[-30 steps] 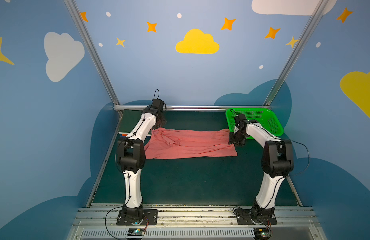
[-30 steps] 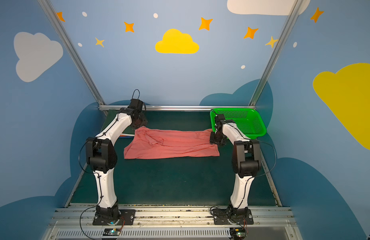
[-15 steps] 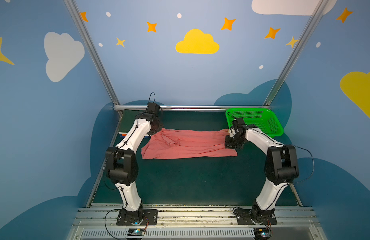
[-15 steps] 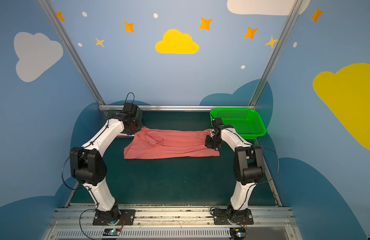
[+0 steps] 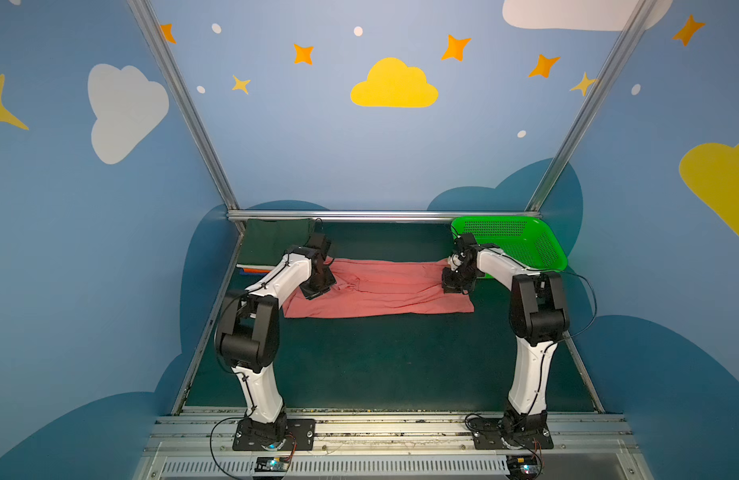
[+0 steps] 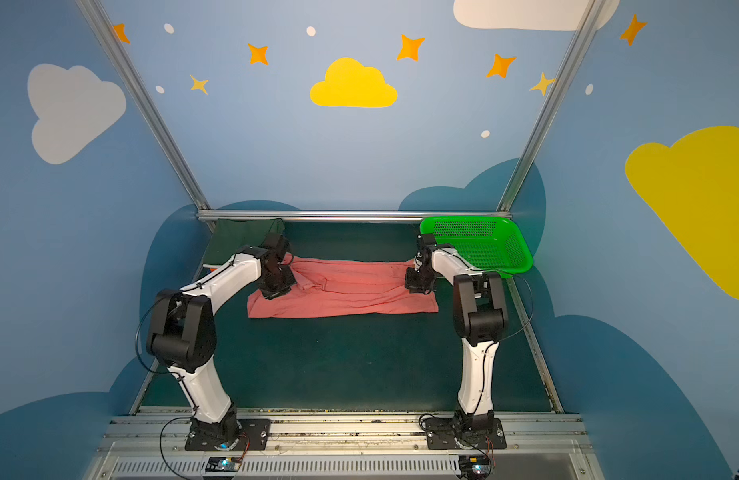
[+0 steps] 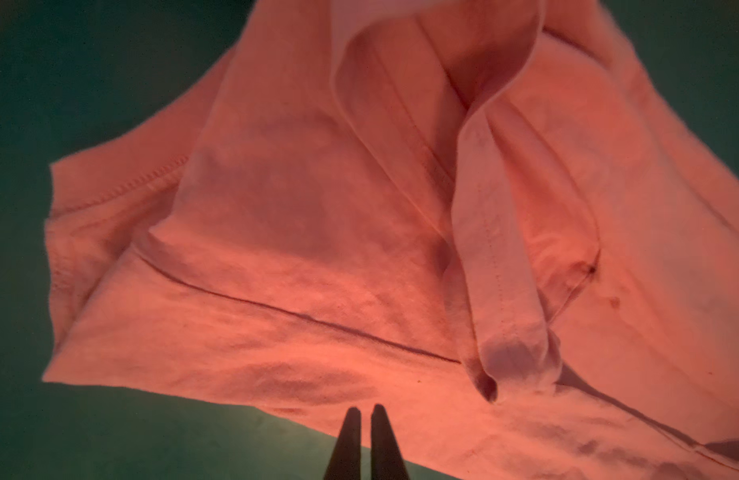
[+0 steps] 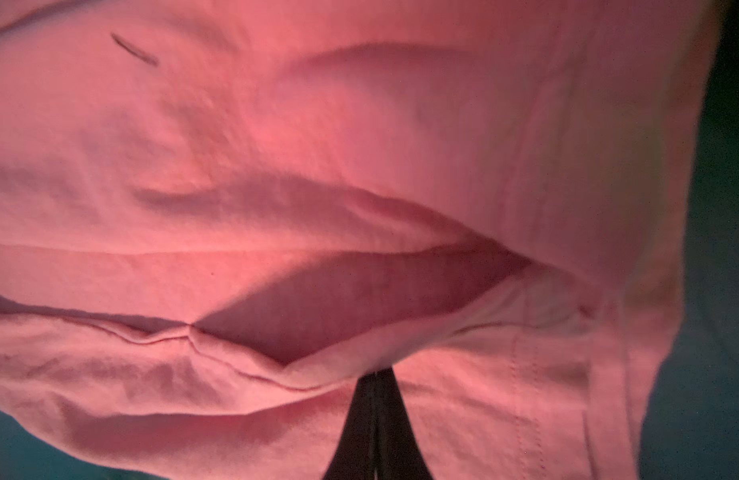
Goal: Fold and stack the t-shirts
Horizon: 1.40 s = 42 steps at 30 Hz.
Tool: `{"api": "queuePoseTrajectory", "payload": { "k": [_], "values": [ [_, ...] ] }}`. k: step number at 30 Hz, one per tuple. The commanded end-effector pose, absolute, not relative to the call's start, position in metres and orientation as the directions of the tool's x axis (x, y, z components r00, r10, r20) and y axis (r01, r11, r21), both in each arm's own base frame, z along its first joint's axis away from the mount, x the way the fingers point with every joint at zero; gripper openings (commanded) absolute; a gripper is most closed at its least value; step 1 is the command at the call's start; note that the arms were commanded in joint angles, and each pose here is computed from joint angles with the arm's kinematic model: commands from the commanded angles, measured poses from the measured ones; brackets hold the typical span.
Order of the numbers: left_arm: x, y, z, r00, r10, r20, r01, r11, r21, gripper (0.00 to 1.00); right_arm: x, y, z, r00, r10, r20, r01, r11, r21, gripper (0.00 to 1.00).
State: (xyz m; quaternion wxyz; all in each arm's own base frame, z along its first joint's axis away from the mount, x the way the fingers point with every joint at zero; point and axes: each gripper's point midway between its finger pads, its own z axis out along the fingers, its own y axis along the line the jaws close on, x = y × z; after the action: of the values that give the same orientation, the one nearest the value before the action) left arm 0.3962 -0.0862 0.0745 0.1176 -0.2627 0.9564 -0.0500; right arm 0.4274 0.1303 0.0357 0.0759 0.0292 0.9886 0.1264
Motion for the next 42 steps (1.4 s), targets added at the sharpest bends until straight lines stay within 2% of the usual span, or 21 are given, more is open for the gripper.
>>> {"api": "queuePoseTrajectory", "payload": {
  "k": [1,8,16,27,32,38,40,42],
  "values": [
    [0.402,-0.093,0.060,-0.840,-0.516,-0.168,-0.493,0.855,-0.161,0.13,0.433,0.122,0.042,-0.985,0.095,-0.146,0.059,0.970,0.235,0.00],
    [0.428,-0.110,0.043,-0.849,-0.515,-0.117,-0.488,0.850,-0.198,0.13,0.429,0.121,0.057,-0.980,0.099,-0.174,0.054,0.968,0.246,0.00],
    [0.480,-0.120,0.053,-0.853,-0.487,-0.188,-0.443,0.866,-0.234,0.14,0.422,0.118,0.077,-0.971,0.111,-0.211,0.053,0.964,0.261,0.01],
    [0.545,-0.147,0.063,-0.909,-0.338,-0.244,-0.270,0.923,-0.274,0.16,0.412,0.119,0.087,-0.969,0.119,-0.218,0.054,0.958,0.281,0.02],
    [0.563,-0.150,0.107,-0.891,-0.312,-0.330,-0.212,0.928,-0.306,0.17,0.407,0.121,0.091,-0.968,0.122,-0.219,0.054,0.954,0.294,0.03],
    [0.540,-0.127,0.174,-0.830,-0.338,-0.444,-0.233,0.933,-0.276,0.16,0.405,0.129,0.094,-0.968,0.114,-0.224,0.039,0.949,0.311,0.04],
    [0.521,-0.116,0.179,-0.817,-0.359,-0.452,-0.263,0.928,-0.263,0.15,0.405,0.132,0.093,-0.969,0.108,-0.223,0.034,0.949,0.314,0.04],
    [0.498,-0.103,0.168,-0.811,-0.382,-0.442,-0.299,0.922,-0.248,0.08,0.405,0.134,0.091,-0.970,0.105,-0.218,0.032,0.948,0.315,0.04]
  ]
}}
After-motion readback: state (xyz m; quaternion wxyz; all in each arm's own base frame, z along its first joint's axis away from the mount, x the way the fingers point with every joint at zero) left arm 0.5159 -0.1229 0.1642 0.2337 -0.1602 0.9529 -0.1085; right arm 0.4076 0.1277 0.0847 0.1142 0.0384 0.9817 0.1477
